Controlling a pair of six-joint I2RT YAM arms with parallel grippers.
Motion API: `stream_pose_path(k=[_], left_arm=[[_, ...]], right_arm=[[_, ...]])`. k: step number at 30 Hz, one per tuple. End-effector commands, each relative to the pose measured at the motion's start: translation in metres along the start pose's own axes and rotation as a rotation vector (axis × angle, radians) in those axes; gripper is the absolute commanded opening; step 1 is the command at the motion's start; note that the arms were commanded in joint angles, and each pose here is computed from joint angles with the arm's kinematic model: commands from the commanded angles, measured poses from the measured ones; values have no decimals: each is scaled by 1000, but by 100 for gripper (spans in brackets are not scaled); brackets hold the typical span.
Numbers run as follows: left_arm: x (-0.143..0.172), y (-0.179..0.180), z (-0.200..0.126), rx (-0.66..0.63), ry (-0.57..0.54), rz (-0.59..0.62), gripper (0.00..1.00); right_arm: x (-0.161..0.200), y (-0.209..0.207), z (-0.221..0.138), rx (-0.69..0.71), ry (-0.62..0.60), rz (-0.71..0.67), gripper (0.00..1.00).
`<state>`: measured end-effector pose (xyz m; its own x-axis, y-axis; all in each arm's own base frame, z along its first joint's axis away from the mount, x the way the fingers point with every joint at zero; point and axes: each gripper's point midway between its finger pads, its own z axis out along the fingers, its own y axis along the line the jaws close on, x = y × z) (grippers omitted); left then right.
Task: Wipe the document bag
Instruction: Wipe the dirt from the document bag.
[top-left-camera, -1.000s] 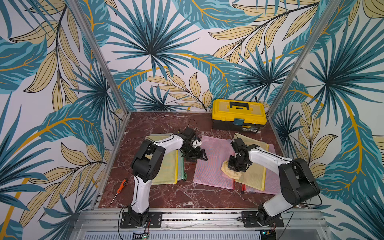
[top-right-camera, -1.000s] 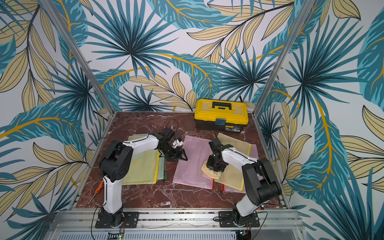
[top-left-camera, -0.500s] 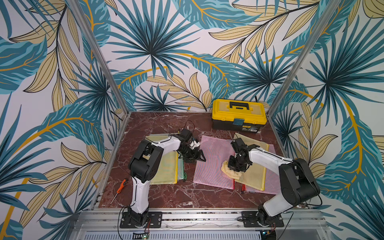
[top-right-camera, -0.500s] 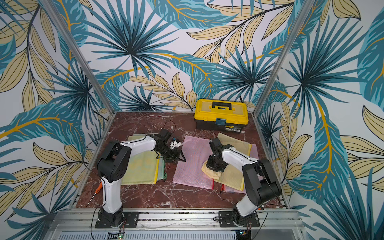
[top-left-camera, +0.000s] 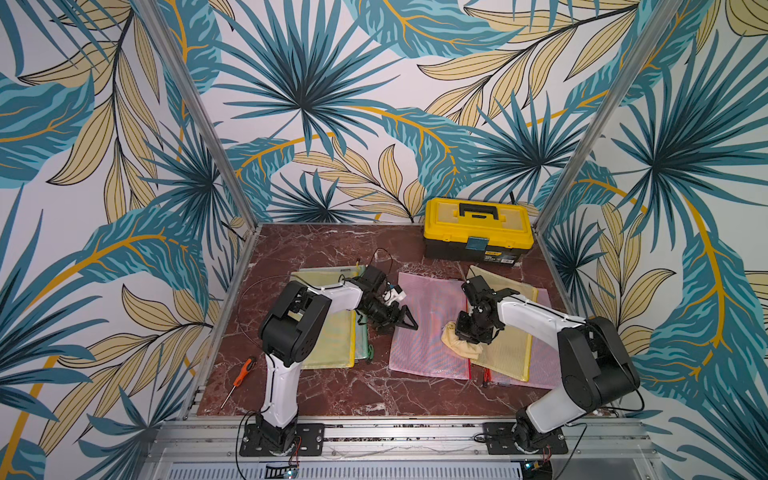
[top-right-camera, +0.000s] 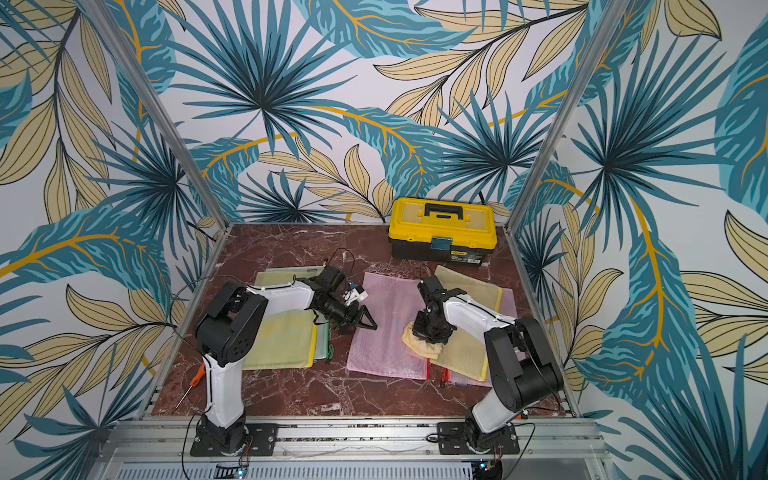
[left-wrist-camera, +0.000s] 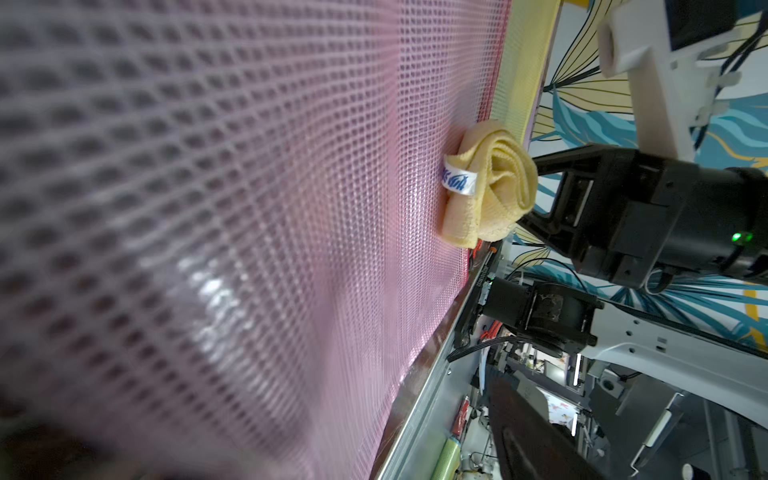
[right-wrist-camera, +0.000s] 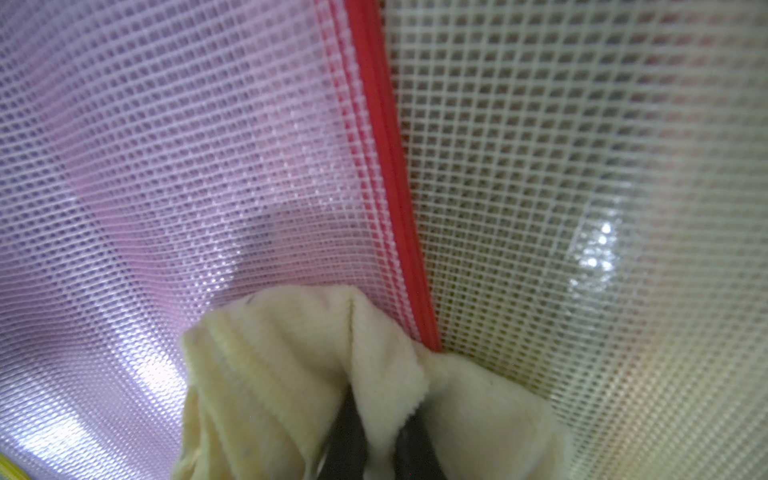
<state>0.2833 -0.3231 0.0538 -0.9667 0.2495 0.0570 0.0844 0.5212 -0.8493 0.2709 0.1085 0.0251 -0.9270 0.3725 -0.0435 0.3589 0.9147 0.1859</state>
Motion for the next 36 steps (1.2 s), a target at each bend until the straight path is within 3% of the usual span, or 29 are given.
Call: stream_pose_path(k=[1,7,12,17,24,29,36], left_arm=[[-5,-12,-2,29,-36,16,81],[-13,-5,-22,-20,-115,-8,71],[-18,11,-41,-61,-179,-63,42],[-14,25,-30,-71,-148,-94,13],[-6,30,-15,-111,-122,-84,10],[7,47,-10,-174,-116,-126,0],[32,74,-3,-229,-79,-174,0]], right_arm=[[11,-2,7,2,50,-8,0],[11,-2,8,2,54,-11,0],[12,-3,8,4,56,-10,0],[10,1,3,-8,52,-12,0],[-2,24,-25,-55,6,-52,0],[-3,81,-41,-114,-35,-160,0],[-4,148,5,-126,39,-211,0]])
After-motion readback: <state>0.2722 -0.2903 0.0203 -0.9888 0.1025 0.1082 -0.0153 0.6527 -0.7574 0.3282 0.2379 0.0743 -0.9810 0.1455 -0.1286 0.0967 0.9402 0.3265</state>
